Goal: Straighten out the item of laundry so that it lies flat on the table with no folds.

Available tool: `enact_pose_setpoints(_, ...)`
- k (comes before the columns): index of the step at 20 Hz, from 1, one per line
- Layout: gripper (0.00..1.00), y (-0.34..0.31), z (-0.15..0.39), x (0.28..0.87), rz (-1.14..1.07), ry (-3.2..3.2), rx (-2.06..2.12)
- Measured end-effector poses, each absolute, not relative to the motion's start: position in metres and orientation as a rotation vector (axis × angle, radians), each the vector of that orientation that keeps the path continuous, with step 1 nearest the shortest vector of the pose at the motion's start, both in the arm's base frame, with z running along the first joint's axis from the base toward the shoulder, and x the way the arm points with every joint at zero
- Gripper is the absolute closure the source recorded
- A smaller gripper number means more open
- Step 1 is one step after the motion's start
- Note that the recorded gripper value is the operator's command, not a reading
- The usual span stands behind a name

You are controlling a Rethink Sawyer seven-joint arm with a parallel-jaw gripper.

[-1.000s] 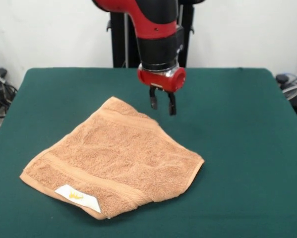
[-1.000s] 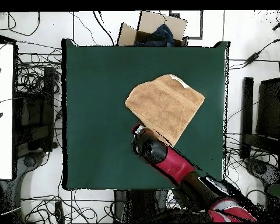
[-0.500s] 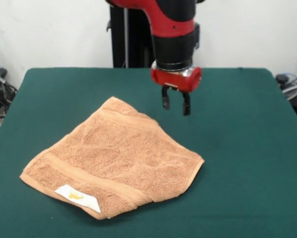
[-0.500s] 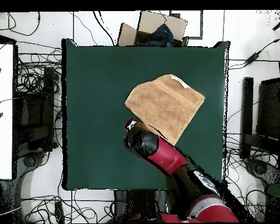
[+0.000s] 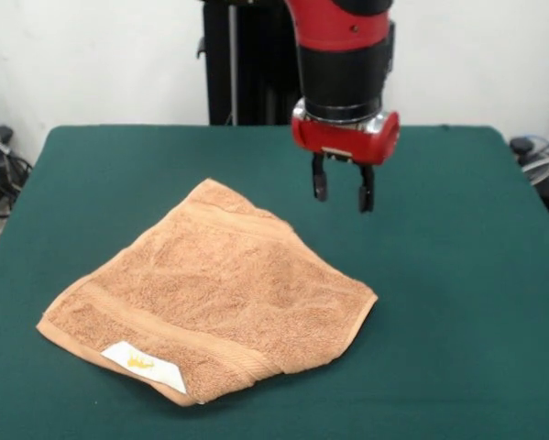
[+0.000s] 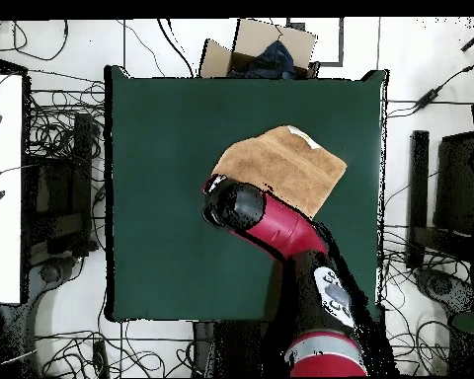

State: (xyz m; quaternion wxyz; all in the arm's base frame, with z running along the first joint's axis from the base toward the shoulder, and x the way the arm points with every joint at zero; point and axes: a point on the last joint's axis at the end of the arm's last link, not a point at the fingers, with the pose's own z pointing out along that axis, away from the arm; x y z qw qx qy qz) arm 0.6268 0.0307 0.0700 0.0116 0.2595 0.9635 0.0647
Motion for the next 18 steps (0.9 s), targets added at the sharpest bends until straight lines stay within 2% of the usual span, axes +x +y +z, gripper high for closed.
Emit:
enact_pose_setpoints(8,0.00,0.008,0.123,0.689,0.140,2.911,0.751)
enact_pose_setpoints(18,0.00,-0.028,0.148,0.724,0.070,2.816,0.753)
